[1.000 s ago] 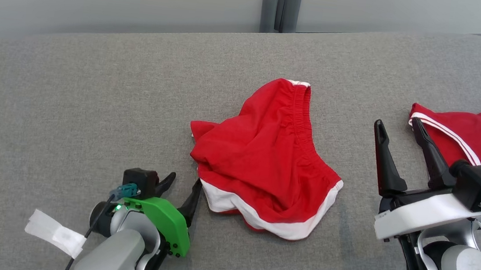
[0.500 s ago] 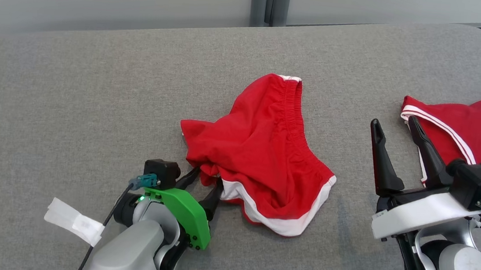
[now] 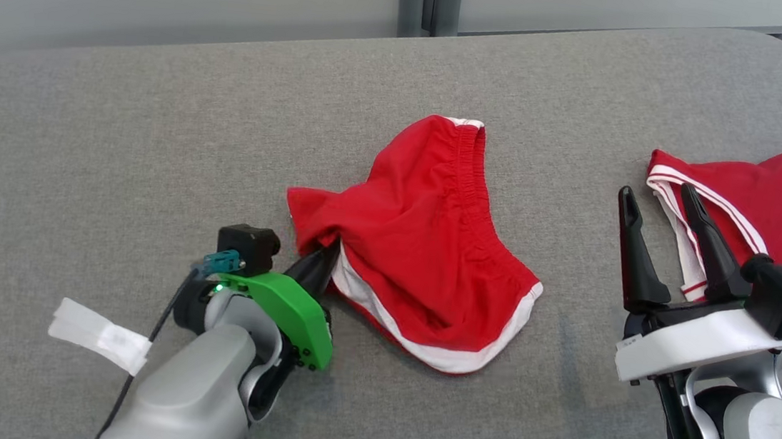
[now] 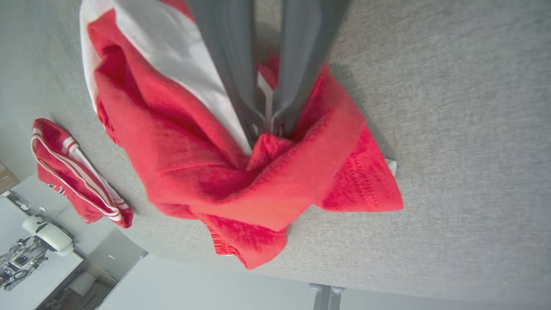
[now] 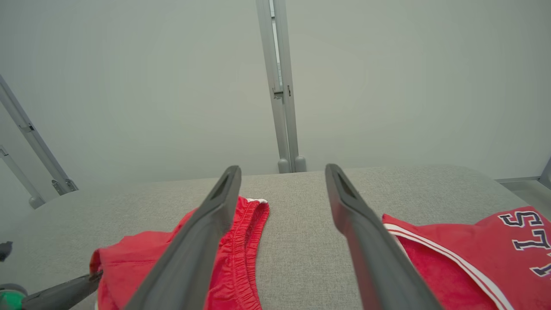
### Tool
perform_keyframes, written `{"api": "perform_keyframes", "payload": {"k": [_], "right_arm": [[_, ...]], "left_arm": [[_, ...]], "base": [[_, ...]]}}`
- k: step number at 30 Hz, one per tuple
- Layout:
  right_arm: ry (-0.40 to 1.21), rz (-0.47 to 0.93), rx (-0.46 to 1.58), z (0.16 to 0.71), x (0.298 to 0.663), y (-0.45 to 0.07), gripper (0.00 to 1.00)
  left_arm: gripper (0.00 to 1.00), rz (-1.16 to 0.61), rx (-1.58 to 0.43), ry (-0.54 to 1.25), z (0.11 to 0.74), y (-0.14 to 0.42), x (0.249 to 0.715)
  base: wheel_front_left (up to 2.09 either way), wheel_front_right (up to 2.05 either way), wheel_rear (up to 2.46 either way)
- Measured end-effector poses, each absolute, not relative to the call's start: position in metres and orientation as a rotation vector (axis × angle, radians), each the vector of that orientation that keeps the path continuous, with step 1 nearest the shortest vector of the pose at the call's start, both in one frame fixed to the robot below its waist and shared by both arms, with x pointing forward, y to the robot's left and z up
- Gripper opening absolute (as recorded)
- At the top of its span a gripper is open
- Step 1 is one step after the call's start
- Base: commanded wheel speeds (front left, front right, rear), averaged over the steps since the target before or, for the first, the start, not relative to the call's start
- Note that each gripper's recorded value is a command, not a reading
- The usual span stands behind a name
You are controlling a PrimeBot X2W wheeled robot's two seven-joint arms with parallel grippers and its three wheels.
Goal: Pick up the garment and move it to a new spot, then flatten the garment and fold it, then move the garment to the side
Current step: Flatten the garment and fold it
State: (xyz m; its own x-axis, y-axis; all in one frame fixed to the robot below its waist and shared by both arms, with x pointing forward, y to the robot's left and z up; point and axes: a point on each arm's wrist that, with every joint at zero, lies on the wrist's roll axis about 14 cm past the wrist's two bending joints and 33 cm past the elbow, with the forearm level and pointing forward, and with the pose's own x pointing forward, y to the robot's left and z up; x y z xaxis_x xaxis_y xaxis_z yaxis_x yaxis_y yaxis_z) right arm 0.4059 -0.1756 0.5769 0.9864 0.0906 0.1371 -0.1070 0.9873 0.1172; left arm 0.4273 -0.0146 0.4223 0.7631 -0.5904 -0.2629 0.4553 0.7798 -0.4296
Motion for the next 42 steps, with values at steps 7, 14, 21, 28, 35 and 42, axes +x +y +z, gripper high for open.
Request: {"api": "perform_keyframes", "payload": {"k": [7, 14, 21, 28, 35, 42], "right_arm": [[-0.138, 0.135, 0.145, 0.577, 0.408, -0.163, 1.00], [-0.151, 0.178, 0.167, 0.580, 0.409, -0.148, 1.00], [-0.136, 0.193, 0.176, 0.575, 0.410, -0.143, 1.00], [-0.106, 0.175, 0.166, 0.568, 0.405, -0.148, 1.00], [-0.097, 0.155, 0.161, 0.566, 0.400, -0.155, 1.00], [-0.103, 0.168, 0.164, 0.568, 0.399, -0.151, 1.00]], "left_arm": [[0.00, -0.477, -0.240, 0.285, 0.446, 0.043, 0.450], [0.00, -0.368, -0.139, 0.252, 0.454, 0.094, 0.445], [0.00, -0.299, -0.111, 0.400, 0.420, 0.115, 0.417], [0.15, -0.251, -0.133, 0.511, 0.397, 0.120, 0.406], [1.00, -0.230, -0.145, 0.519, 0.394, 0.121, 0.406], [1.00, -0.186, -0.157, 0.428, 0.410, 0.137, 0.406]], "base": [[0.00, 0.00, 0.00], [0.00, 0.00, 0.00], [0.00, 0.00, 0.00], [0.00, 0.00, 0.00], [0.00, 0.00, 0.00], [0.00, 0.00, 0.00]]}}
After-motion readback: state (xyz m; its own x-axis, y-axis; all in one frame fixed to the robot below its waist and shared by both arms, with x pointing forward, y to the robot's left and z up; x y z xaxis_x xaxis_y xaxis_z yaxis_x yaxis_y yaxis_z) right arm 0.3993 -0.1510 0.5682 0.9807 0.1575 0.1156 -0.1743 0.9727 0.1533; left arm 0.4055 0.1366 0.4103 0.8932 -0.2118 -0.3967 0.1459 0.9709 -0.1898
